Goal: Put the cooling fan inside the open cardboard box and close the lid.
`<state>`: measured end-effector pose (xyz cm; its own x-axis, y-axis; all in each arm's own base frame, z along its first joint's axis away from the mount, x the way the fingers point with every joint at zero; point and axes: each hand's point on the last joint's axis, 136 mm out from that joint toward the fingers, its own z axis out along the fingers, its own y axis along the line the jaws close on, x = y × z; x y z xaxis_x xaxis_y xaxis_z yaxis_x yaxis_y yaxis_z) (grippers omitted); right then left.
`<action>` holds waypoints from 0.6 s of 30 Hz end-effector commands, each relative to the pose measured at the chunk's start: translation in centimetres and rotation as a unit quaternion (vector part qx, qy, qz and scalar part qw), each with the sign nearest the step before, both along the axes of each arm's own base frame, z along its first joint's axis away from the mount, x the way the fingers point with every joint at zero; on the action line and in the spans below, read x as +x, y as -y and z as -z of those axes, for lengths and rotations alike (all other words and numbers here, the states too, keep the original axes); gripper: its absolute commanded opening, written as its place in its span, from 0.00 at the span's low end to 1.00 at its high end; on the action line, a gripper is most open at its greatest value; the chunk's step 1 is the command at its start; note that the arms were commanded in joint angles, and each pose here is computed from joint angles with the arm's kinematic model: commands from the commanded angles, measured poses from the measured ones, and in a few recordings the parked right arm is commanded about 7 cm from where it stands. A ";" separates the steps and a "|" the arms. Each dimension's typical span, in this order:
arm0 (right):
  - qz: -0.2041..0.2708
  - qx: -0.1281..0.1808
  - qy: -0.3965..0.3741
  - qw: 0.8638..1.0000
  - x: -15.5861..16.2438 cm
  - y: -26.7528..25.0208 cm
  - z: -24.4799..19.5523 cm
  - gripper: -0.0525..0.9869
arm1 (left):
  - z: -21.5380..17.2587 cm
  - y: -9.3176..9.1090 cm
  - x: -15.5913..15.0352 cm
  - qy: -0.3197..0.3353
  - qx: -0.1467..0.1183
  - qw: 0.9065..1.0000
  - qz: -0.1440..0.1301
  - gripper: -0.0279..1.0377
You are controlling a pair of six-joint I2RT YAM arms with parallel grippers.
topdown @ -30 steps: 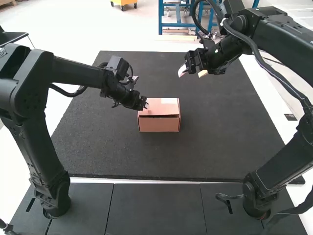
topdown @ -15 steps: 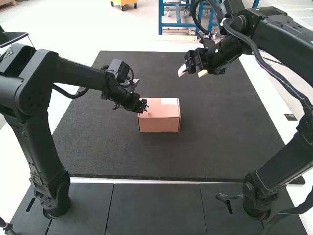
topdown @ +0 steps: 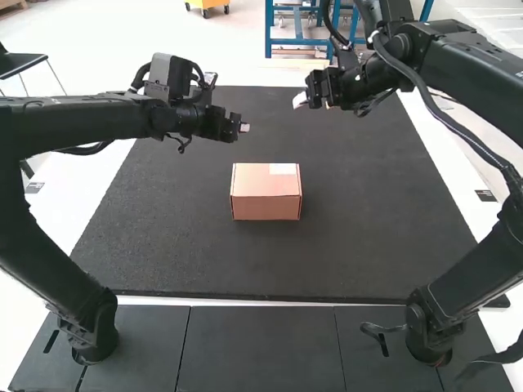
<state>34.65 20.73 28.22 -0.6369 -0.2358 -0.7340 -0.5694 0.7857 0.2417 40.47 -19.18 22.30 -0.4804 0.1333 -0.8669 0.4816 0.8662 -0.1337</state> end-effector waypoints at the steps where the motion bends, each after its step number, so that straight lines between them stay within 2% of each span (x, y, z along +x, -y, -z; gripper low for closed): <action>1: 0.015 0.002 0.027 1.000 -0.8 1.1 -1.2 0.92 | 1.2 -1.5 -1.3 -0.009 0.002 1.000 -0.021 0.93; 4: 0.032 0.002 0.053 0.998 -0.8 2.0 -0.8 0.92 | 0.7 -2.6 -2.4 0.023 -0.010 0.999 -0.033 0.93; 6: 0.051 0.013 0.086 0.995 -0.6 3.0 -1.1 0.93 | 0.1 -3.1 -3.1 0.048 -0.033 0.997 -0.041 0.93; 7: 0.066 0.023 0.104 0.992 -0.4 3.5 -1.5 0.93 | -0.1 -3.5 -3.6 0.059 -0.041 0.996 -0.045 0.93; 9: 0.103 0.071 0.127 0.984 -0.2 4.4 -2.6 0.93 | -0.5 -4.1 -4.6 0.080 -0.051 0.994 -0.049 0.93; 10: 0.128 0.070 0.138 0.980 -0.1 5.5 -2.4 0.92 | -0.7 -4.4 -5.1 0.084 -0.060 0.993 -0.052 0.93; 12: 0.147 0.077 0.154 0.974 -0.3 6.6 -2.1 0.92 | -0.1 -4.9 -6.2 0.088 -0.061 0.993 -0.054 0.93; 15: 0.181 0.077 0.138 0.971 -0.6 8.5 0.1 0.92 | 1.0 -5.5 -7.5 0.089 -0.062 0.993 -0.056 0.93; 18: 0.219 0.061 0.133 0.965 -0.4 10.8 2.4 0.92 | 2.2 -6.7 -8.1 0.091 -0.059 0.992 -0.067 0.93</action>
